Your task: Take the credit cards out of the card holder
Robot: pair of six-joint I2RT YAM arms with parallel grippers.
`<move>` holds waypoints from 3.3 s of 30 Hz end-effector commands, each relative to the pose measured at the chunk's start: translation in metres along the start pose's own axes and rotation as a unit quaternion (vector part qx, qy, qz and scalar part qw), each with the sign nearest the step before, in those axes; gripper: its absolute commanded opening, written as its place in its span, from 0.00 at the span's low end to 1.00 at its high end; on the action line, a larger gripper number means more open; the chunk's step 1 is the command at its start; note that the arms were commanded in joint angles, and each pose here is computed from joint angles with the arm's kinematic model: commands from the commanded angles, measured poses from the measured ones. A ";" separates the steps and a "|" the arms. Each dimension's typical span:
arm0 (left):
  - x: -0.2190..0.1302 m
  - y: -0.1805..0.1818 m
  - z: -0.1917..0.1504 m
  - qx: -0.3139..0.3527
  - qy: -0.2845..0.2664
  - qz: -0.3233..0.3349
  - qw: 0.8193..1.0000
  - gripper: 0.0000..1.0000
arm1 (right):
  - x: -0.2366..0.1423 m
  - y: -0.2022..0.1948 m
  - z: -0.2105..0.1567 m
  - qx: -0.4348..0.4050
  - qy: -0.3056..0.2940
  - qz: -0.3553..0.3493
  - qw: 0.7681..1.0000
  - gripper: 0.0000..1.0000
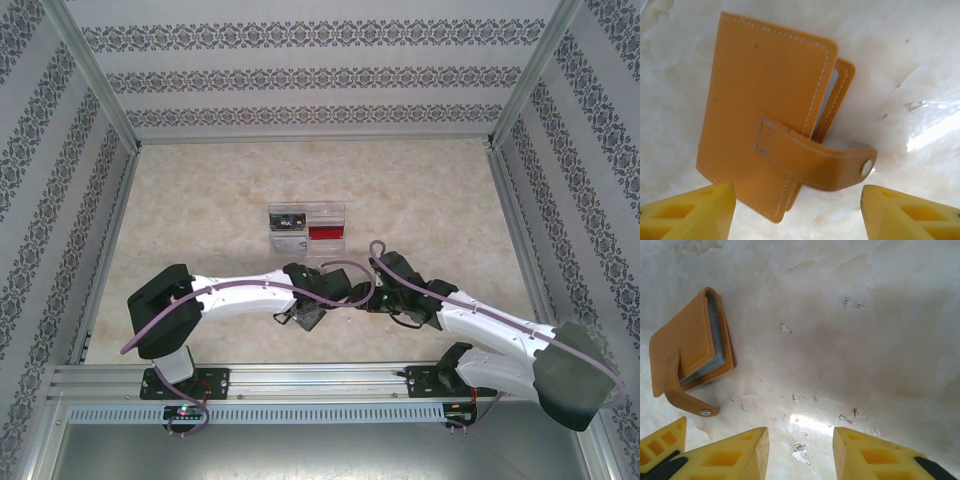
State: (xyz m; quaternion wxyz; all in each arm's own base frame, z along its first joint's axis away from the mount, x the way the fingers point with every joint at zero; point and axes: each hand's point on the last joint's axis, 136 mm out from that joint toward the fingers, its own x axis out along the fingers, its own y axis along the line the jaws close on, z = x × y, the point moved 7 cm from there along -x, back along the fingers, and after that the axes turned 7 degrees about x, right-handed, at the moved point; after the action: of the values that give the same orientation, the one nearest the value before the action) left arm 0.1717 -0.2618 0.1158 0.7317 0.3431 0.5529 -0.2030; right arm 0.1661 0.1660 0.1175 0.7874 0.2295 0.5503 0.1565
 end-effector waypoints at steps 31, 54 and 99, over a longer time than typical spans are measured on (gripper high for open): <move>-0.048 0.039 0.004 -0.219 -0.051 -0.128 0.966 0.09 | 0.010 0.019 0.000 -0.014 0.026 0.024 0.999 0.42; -0.026 0.087 -0.046 -0.526 -0.114 -0.317 0.781 0.04 | 0.035 0.063 0.011 -0.008 0.059 0.079 0.995 0.42; -0.004 0.120 -0.101 -0.608 -0.079 -0.243 0.752 0.17 | 0.071 0.099 0.019 -0.013 0.107 0.101 0.989 0.42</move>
State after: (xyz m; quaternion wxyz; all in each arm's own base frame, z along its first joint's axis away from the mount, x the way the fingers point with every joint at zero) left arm 0.1871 -0.1159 0.1297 0.7421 -0.3576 0.5662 -0.0296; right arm 0.2066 0.2690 0.1119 0.7099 0.2576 0.6089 0.2426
